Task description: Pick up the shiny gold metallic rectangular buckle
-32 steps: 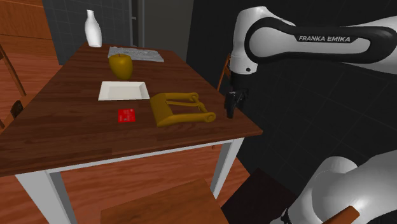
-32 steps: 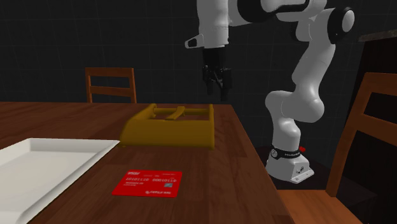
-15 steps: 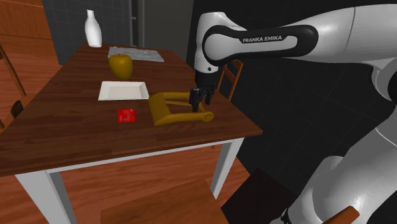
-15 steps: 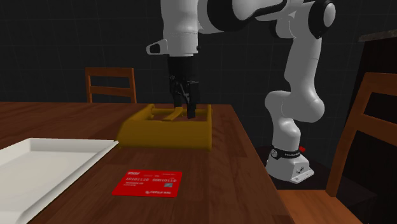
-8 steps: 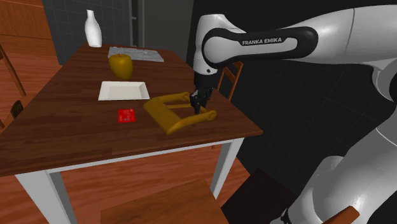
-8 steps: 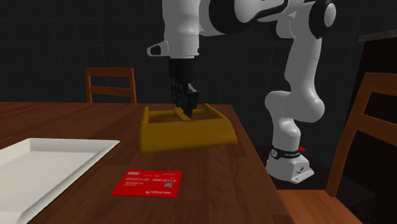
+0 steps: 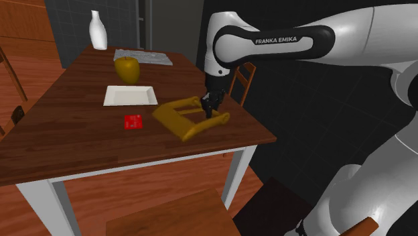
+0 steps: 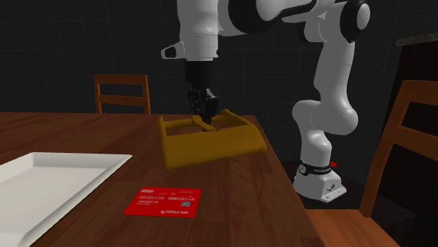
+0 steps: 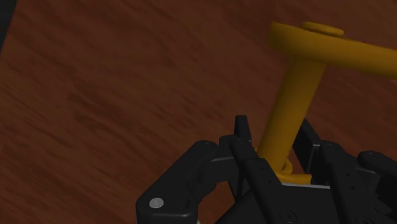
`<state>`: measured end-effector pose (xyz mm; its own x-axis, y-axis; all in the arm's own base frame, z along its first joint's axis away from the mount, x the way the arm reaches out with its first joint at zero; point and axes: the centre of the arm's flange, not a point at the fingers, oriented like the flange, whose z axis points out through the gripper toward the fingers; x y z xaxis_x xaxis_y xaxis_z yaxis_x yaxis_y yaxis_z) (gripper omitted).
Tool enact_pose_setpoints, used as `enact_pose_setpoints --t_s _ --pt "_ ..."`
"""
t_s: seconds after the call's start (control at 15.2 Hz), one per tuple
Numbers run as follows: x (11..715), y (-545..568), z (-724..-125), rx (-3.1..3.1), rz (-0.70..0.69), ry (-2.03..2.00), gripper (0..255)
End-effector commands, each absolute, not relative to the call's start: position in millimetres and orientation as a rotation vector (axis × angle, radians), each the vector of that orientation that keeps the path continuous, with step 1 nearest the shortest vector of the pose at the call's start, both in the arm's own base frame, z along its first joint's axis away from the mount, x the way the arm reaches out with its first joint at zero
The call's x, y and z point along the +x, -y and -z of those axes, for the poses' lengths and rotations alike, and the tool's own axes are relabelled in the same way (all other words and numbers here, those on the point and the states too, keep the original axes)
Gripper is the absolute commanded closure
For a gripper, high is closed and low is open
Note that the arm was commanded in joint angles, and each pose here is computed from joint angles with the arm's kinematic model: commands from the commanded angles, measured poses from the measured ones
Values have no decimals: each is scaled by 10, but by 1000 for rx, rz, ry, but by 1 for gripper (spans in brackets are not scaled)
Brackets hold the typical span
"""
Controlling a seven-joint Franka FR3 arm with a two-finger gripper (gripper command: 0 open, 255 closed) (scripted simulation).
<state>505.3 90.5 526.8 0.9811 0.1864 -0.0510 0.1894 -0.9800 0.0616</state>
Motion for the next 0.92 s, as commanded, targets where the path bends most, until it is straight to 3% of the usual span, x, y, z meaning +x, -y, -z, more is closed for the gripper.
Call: enact_pose_setpoints --t_s 0.0,0.86 --pt "5050 -900 -5365 3060 72 -289 255" --pt "5050 -900 -5954 3060 72 -289 255"
